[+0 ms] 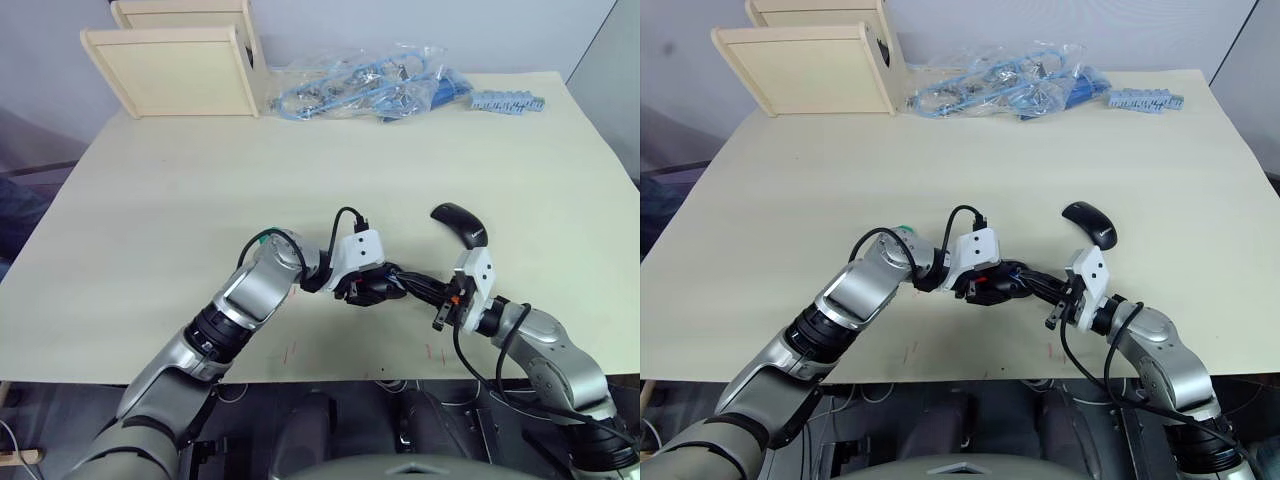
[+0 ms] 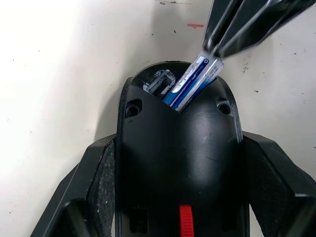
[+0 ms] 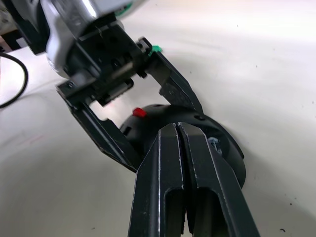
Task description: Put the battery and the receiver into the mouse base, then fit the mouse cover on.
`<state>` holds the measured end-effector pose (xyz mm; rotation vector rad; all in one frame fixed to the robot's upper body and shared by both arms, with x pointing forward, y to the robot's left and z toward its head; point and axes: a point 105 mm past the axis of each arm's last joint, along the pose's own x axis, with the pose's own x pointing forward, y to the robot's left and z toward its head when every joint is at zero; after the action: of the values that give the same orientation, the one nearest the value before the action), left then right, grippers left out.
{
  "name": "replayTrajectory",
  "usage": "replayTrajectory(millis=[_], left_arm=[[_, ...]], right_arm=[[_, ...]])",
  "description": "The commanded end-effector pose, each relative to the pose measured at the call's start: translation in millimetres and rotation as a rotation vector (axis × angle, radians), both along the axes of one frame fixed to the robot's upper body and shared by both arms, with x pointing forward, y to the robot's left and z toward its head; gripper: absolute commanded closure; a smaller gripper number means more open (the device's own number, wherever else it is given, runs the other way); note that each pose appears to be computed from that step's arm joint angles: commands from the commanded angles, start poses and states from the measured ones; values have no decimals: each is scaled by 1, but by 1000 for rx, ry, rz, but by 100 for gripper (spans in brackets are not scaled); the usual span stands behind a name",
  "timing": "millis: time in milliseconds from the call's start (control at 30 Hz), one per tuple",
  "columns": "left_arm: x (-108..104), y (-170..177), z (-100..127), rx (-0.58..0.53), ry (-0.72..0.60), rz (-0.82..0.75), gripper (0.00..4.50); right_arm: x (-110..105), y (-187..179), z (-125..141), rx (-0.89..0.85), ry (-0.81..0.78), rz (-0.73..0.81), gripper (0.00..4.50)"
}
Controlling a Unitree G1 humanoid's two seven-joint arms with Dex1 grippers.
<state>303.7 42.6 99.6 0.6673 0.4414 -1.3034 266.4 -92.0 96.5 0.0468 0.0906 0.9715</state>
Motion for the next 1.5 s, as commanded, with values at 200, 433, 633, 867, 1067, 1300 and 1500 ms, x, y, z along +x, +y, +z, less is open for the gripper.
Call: replayTrajectory(millis=[200, 433, 633, 867, 1067, 1300, 1500], left_arm=[[-5, -3, -7, 9, 27, -17, 157], [-5, -3, -7, 10, 28, -17, 157], [-7, -5, -8, 9, 29, -20, 157], [-7, -4, -9, 13, 32, -16, 157], [-5, -3, -8, 11, 22, -24, 157], [-1, 1, -7, 13, 14, -24, 157], [1, 4, -5, 11, 11, -26, 157]], right_arm=[[3, 7, -25, -63, 13, -11, 445], [-1, 7, -57, -126, 111, -14, 445], [-5, 6, -87, -248, 193, 4, 445], [2, 1, -38, -79, 93, 19, 445], [-12, -36, 7, -85, -23, 117, 445], [-33, -84, 23, -181, -50, 163, 97], [-47, -108, 39, -192, -76, 166, 16]])
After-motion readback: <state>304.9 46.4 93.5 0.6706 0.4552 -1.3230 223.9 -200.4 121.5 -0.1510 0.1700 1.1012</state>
